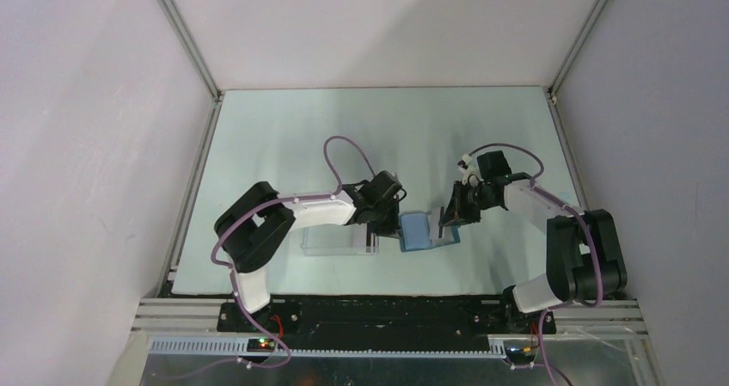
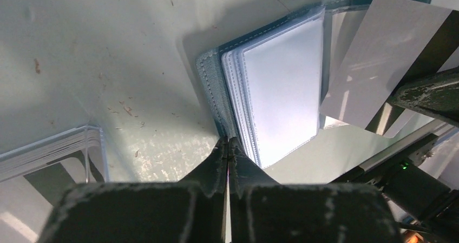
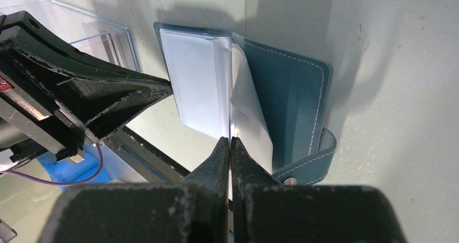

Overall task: Put the credit cards into the card holder
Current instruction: Insert the credit card into the card holder.

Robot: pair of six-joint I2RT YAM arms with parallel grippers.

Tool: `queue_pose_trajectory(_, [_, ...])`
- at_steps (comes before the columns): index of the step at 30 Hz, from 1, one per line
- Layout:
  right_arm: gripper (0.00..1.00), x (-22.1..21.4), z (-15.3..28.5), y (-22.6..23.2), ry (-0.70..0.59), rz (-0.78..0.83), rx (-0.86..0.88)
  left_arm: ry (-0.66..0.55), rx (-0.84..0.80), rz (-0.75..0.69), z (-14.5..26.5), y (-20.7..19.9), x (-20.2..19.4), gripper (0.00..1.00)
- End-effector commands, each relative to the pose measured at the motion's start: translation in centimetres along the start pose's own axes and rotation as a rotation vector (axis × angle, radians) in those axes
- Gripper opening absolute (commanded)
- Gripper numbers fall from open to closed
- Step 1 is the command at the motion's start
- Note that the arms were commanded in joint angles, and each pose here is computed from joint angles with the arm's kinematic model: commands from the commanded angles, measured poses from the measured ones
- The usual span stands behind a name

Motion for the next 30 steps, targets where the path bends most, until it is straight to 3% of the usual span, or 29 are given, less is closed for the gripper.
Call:
queue_pose_trajectory(1, [0.00, 1.5, 0.1, 0.4, -0.032, 0.030, 0.039, -0.014, 0.089, -0.051, -0.3, 1.0, 0.5, 0.00])
queue_pose_trajectory(20, [0.00, 1.0, -0.7, 0.4, 0.027, -0.030, 0.144, 0.030, 0.120, -0.089, -1.3, 0.9, 0.5, 0.00])
queue_pose_trajectory(30, [0.00, -0.1, -1.3, 0.2, 0.086, -0.054, 0.109, 0.036, 0.119, -0.093, -1.5, 0.8, 0.5, 0.00])
Point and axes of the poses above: each gripper's point midway between its finger pads, its own z axis back along the fingers, its own y axis along the line the jaws close on, x = y × z, the point moved 4 cm from there along z, back along the fingers, and after that the axes turned 9 degrees about z, right-handed, at the moved point
